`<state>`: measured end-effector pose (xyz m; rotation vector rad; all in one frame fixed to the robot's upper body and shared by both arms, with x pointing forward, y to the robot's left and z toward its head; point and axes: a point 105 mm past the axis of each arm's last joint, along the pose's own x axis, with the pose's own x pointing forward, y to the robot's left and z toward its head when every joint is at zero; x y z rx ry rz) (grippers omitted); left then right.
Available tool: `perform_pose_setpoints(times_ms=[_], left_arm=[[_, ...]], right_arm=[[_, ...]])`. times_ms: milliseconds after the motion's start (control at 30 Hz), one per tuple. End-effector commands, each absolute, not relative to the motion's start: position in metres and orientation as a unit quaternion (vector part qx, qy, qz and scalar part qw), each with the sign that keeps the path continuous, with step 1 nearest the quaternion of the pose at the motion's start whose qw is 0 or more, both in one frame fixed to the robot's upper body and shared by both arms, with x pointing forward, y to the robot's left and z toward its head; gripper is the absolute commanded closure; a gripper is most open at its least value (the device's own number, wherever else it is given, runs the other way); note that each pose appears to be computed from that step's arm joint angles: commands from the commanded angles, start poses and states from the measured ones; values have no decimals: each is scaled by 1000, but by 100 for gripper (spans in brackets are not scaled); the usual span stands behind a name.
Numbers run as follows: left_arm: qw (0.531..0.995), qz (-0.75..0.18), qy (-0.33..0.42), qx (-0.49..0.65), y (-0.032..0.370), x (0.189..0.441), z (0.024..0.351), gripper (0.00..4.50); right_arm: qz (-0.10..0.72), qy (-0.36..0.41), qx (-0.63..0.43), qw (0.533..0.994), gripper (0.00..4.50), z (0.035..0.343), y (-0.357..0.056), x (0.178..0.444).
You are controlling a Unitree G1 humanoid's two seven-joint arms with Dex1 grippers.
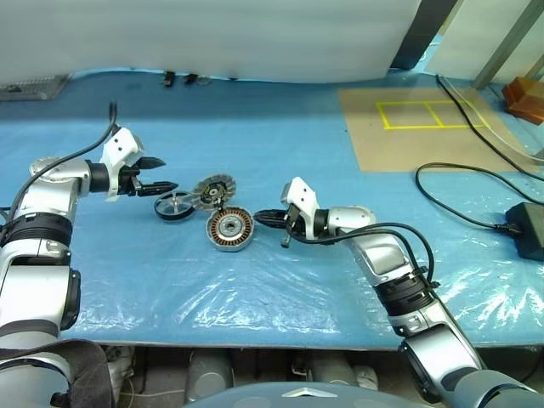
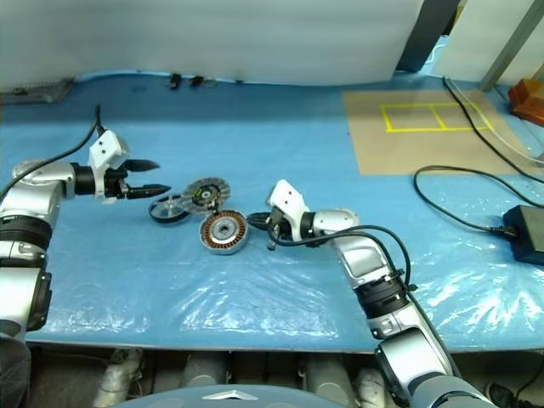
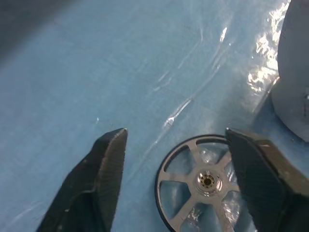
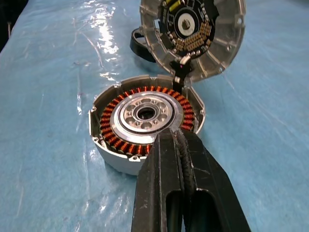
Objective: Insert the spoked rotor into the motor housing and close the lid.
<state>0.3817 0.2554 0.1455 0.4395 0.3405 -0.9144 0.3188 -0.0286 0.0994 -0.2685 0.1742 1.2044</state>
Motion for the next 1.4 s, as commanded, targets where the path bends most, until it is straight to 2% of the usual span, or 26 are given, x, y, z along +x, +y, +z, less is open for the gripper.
perform_pose_setpoints(times_ms=[33, 300, 500, 600, 700, 1000, 1400], left_arm=[[846, -454, 185, 210, 253, 382, 150, 198], [828, -465, 229, 212, 253, 378, 145, 198], [809, -473, 189, 293, 251, 380, 152, 198], [804, -476, 149, 324, 244, 386, 170, 198], [782, -488, 139, 362, 240, 387, 174, 198], [720, -525, 174, 419, 233, 381, 155, 198], [699, -505, 186, 471, 232, 387, 141, 198]], right_arm=[[556, 51, -117, 821, 450, 115, -29, 319], [543, 59, -115, 830, 450, 108, -32, 324], [544, 60, -117, 829, 450, 107, -31, 325], [544, 63, -121, 828, 450, 103, -30, 325], [545, 63, -121, 827, 450, 102, -29, 324], [544, 68, -117, 828, 450, 99, -28, 321], [535, 63, -96, 837, 450, 107, -29, 320]])
